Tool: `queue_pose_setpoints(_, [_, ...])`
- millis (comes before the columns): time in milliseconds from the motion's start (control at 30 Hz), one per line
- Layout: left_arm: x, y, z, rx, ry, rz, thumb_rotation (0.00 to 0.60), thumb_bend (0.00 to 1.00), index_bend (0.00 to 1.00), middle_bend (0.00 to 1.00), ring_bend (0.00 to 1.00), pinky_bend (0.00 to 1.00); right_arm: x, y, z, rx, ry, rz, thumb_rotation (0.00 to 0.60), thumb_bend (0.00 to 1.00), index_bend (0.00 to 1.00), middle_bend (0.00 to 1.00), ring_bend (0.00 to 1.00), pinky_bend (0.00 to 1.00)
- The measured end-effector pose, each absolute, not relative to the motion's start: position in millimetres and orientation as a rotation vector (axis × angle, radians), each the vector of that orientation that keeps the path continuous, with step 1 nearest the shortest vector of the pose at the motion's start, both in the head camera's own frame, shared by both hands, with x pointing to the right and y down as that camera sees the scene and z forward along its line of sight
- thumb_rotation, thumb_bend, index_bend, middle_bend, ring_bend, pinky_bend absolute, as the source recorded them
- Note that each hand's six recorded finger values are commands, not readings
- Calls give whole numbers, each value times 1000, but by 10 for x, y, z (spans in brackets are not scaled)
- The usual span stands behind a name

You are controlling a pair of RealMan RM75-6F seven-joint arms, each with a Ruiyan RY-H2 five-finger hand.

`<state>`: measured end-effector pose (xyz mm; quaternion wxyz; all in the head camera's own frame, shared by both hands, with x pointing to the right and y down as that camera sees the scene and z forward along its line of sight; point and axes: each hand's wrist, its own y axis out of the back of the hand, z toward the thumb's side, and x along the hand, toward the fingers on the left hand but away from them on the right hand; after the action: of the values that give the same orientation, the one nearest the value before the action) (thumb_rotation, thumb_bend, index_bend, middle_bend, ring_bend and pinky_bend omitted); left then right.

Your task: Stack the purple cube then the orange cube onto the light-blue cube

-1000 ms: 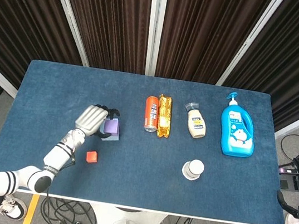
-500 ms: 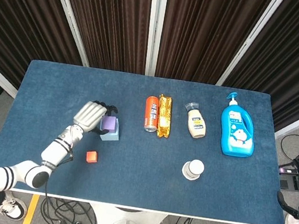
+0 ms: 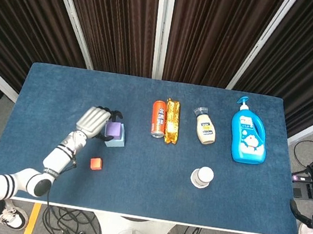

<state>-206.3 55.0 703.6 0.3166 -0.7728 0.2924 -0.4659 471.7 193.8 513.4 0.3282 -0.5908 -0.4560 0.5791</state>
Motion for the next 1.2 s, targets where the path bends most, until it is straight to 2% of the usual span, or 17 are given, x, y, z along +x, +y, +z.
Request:
queue_pose_setpoints(867, [-2081, 614, 7112, -2035, 810, -1290, 600, 306, 368, 588, 382, 363, 4715, 1954, 5132, -1547, -1190, 1516, 600, 231, 39, 65, 0, 0])
queue_pose_setpoints(933, [-2077, 624, 7118, -2043, 811, -1291, 600, 284, 337, 560, 372, 357, 4713, 1951, 5133, -1547, -1190, 1516, 600, 231, 39, 65, 0, 0])
queue_pose_setpoints(1100, [-2060, 653, 7117, -2079, 797, -1291, 600, 154, 178, 337, 241, 270, 4715, 1948, 5136, -1548, -1188, 1519, 600, 230, 39, 65, 0, 0])
queue_pose_setpoints(1200, [-2067, 649, 7096, -2092, 801, -1289, 600, 112, 161, 271, 203, 243, 4718, 1946, 5135, -1548, -1188, 1521, 600, 231, 39, 65, 0, 0])
